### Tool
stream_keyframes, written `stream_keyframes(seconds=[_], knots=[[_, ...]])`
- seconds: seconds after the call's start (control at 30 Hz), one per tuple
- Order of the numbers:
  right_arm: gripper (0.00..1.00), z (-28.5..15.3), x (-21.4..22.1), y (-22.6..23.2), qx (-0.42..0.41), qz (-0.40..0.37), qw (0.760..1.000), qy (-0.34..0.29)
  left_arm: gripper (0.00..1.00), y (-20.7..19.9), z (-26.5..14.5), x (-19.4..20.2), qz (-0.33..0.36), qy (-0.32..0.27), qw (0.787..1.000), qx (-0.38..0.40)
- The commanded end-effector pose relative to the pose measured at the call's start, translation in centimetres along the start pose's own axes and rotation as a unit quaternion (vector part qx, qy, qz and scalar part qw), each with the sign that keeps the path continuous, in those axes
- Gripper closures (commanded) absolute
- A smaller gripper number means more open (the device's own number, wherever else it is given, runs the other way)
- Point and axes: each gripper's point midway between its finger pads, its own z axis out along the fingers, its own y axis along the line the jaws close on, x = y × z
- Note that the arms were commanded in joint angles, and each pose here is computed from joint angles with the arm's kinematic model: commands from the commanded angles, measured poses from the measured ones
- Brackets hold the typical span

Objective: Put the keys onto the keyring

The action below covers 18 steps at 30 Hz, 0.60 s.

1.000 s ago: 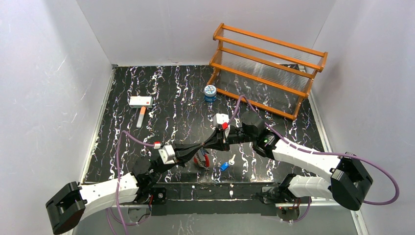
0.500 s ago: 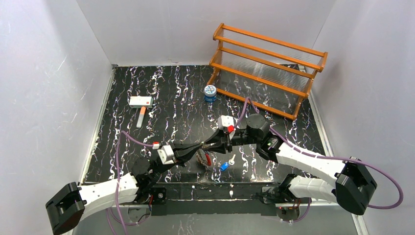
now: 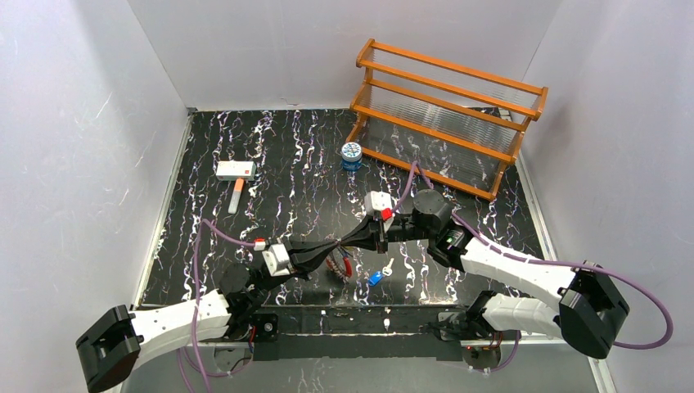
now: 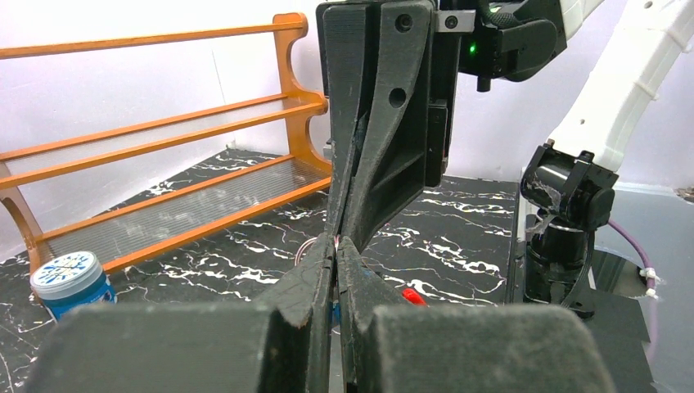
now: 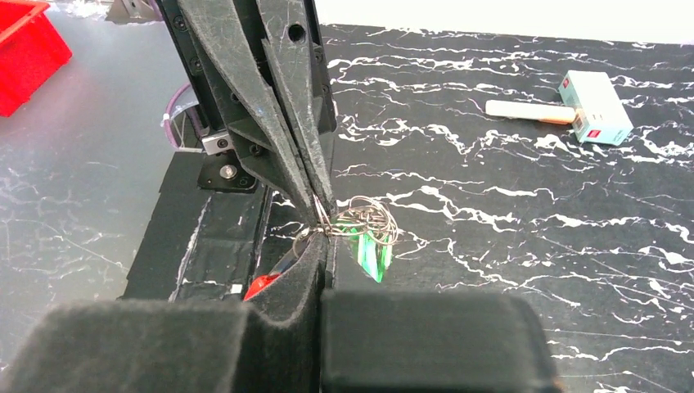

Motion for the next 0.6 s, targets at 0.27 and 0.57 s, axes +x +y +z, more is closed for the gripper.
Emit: stream_keyframes(seconds=[0.27, 0.57], knots=[[0.63, -1.2, -0.8, 0.7, 0.005, -0.062, 0.998, 0.006, 1.0, 0.4, -3.1, 4.7, -0.004, 0.054, 0.998, -0.024], [0.55, -2.3, -1.2, 1.0, 0.017, -0.11, 0.994, -0.001, 1.0, -0.2, -3.3, 5.3, 0.007, 0.067, 0.998, -0.003]])
